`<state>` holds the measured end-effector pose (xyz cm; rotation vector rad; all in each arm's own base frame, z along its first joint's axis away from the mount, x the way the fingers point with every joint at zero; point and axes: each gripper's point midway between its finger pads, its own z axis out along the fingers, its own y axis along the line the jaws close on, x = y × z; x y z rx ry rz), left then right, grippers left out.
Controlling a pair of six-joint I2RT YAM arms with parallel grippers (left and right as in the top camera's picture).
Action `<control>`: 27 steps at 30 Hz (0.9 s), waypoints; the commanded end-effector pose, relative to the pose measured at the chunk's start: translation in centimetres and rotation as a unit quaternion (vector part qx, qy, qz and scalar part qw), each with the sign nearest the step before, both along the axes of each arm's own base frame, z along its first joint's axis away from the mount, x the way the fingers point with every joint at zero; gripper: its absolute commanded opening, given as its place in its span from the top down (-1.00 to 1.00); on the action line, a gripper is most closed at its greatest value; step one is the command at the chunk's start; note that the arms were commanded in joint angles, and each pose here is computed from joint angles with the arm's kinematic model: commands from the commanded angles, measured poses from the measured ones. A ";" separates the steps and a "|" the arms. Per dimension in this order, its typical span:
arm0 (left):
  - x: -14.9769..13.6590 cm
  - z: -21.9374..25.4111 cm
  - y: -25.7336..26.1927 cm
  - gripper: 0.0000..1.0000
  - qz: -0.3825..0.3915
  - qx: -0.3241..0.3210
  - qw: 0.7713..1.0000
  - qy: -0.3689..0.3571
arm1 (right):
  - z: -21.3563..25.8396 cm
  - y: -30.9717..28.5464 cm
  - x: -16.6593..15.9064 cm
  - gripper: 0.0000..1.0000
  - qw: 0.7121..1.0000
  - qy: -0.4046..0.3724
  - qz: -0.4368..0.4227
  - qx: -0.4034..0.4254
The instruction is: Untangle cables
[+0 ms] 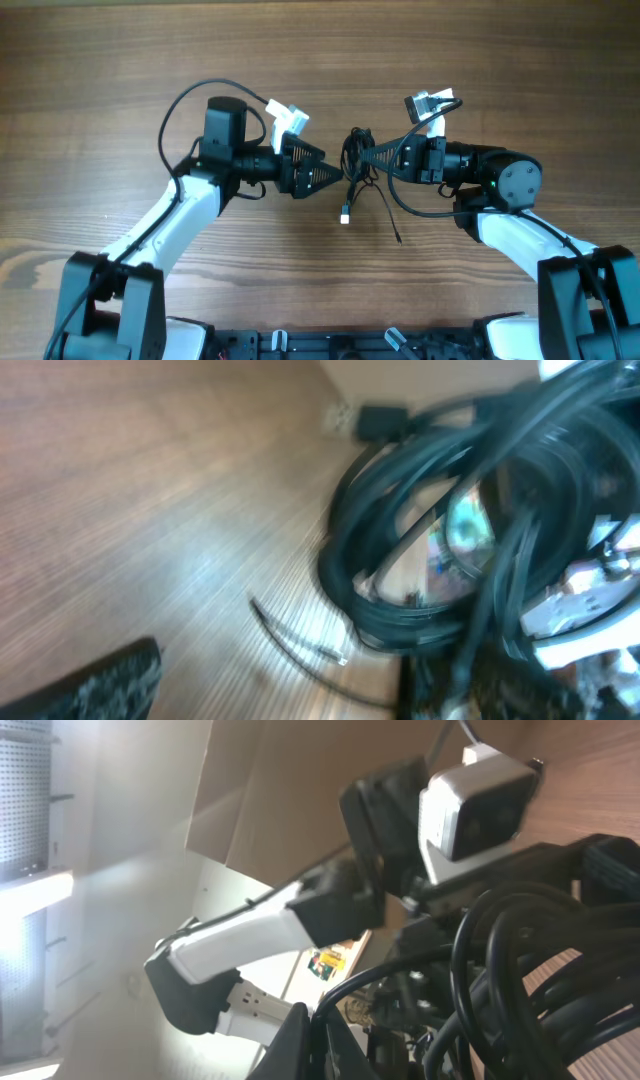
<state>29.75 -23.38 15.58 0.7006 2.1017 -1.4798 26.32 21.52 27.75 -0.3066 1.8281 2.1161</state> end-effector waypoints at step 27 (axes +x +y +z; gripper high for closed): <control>-1.5 -0.5 -8.6 -0.16 0.035 -0.082 0.982 0.166 | 1.1 -0.1 0.0 0.91 0.999 -0.047 -0.012 0.015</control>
